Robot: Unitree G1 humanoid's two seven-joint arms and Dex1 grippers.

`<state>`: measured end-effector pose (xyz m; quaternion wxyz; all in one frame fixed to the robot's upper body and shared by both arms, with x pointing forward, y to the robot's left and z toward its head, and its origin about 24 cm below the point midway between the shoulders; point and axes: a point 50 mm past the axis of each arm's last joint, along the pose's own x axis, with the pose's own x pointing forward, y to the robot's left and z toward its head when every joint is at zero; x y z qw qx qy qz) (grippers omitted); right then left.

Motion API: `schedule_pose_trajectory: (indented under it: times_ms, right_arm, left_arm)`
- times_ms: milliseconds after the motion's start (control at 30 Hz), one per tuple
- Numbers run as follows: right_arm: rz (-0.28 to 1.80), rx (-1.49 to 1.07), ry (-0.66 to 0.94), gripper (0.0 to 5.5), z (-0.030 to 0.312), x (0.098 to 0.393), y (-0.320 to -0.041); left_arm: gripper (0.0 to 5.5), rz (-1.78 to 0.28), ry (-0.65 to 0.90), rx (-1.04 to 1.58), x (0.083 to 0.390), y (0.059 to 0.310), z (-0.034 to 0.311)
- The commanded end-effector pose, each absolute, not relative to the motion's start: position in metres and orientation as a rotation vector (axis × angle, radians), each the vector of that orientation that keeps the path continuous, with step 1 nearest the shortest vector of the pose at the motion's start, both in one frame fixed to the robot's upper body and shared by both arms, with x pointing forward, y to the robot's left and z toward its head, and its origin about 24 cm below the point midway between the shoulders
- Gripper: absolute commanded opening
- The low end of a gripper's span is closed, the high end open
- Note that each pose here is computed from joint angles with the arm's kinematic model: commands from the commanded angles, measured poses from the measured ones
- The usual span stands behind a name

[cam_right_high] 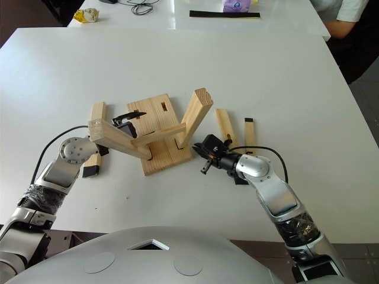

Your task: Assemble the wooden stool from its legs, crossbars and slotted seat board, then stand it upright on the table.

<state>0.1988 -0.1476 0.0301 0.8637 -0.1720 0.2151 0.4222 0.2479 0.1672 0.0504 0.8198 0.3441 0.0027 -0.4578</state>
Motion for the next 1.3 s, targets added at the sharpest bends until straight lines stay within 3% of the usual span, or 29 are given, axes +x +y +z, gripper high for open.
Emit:
schedule_pose_trajectory:
  times_ms: [33, 167, 333, 467, 733, 900, 1133, 1300]
  right_arm:
    - [0.895, -0.183, 0.412, 0.40, 0.048, 0.191, -0.147]
    - [0.998, 0.056, 0.373, 0.40, 0.077, 0.176, -0.146]
    - [1.128, 0.159, 0.411, 1.09, 0.086, 0.157, -0.141]
    - [1.141, 0.142, 0.479, 1.68, 0.071, 0.151, -0.130]
    - [1.125, 0.072, 0.586, 1.72, 0.028, 0.143, -0.112]
    - [0.995, 0.062, 0.535, 1.72, 0.023, 0.162, -0.113]
    - [0.766, 0.096, 0.412, 1.72, 0.045, 0.204, -0.142]
    - [0.710, 0.078, 0.382, 1.72, 0.045, 0.221, -0.142]
  left_arm:
    - [3.34, -1.028, 0.086, 0.728, 0.240, 0.165, 0.039]
    - [3.34, -1.002, 0.102, 0.729, 0.241, 0.170, 0.038]
    - [3.31, -0.984, 0.097, 0.714, 0.242, 0.168, 0.039]
    - [3.31, -0.985, 0.095, 0.713, 0.243, 0.166, 0.038]
    - [3.31, -1.001, 0.094, 0.719, 0.244, 0.164, 0.037]
    - [3.31, -1.017, 0.098, 0.720, 0.241, 0.164, 0.034]
    - [3.31, -1.026, 0.115, 0.720, 0.236, 0.167, 0.031]
    - [3.31, -1.038, 0.105, 0.714, 0.240, 0.163, 0.033]
